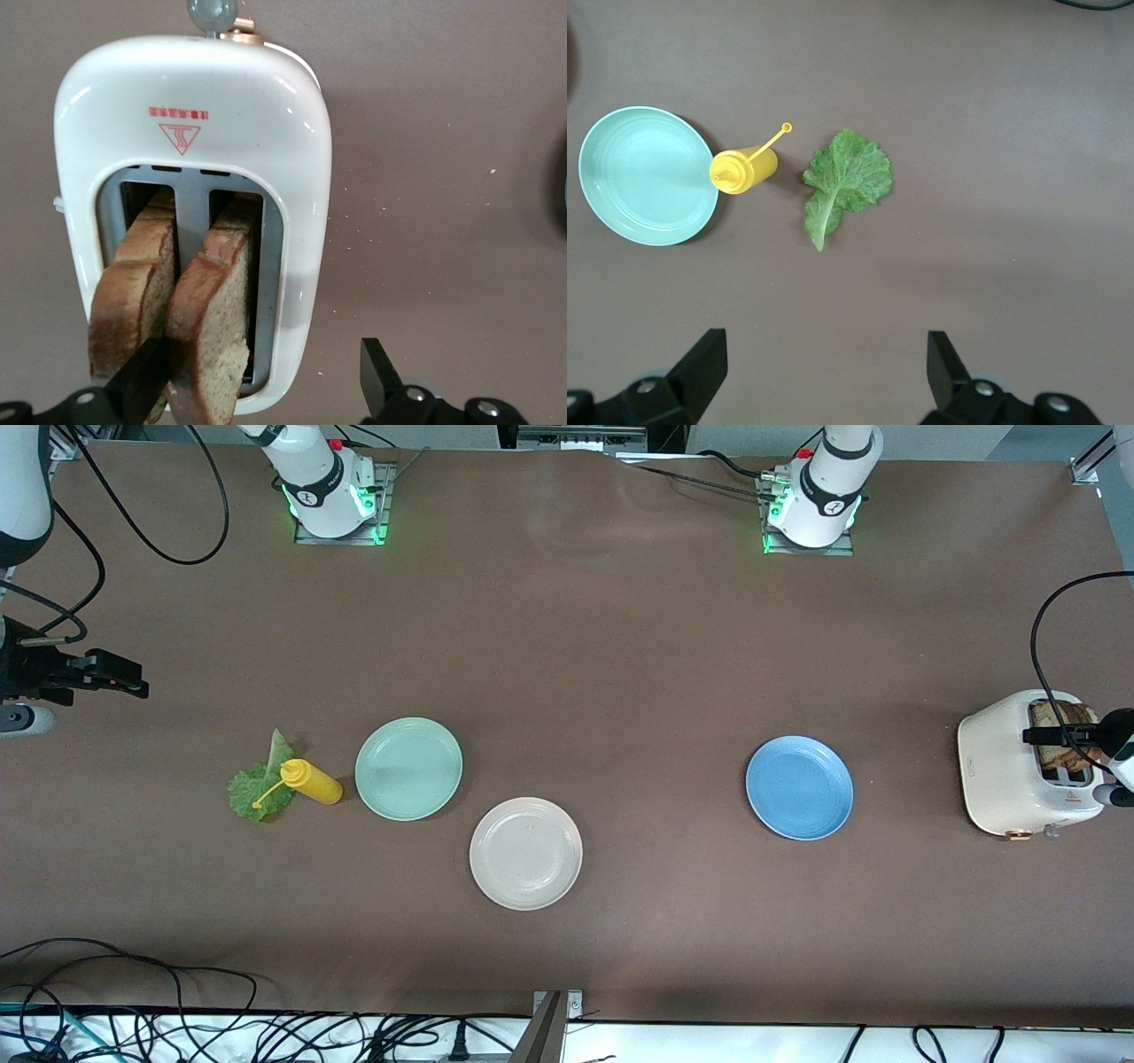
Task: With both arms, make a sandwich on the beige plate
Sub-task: 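Move the left gripper over the bread slices in the white toaster, then grasp a bread slice with the left gripper and pull it out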
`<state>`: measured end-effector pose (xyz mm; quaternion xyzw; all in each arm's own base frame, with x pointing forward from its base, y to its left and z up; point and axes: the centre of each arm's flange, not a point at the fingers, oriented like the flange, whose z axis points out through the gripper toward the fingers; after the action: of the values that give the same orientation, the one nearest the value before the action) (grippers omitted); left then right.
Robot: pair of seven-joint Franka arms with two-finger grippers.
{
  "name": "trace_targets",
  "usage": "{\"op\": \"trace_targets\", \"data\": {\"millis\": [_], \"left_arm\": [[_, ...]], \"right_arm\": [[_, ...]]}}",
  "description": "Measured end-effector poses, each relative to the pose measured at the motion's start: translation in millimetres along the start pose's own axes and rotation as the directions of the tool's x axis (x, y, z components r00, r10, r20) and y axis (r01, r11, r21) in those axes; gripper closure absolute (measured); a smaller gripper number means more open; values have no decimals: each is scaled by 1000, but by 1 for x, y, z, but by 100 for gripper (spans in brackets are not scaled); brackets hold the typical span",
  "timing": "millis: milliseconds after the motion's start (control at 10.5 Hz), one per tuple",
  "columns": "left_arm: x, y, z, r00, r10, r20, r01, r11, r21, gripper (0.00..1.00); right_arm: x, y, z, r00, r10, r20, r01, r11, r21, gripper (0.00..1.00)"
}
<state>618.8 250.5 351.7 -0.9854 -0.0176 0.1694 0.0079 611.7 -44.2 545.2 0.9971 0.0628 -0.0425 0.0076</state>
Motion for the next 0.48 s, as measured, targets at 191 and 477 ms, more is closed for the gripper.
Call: {"op": "trace_targets", "data": {"millis": [191, 477], "left_arm": [[-1, -4, 2, 1000, 1, 13, -2, 1000, 28, 4], [0, -5, 4, 1000, 3, 20, -4, 999, 39, 4]], "right_arm": [[0, 0, 0, 1000, 0, 0, 0, 1000, 0, 0], [0, 0, 0, 1000, 0, 0, 0, 1000, 0, 0]]}}
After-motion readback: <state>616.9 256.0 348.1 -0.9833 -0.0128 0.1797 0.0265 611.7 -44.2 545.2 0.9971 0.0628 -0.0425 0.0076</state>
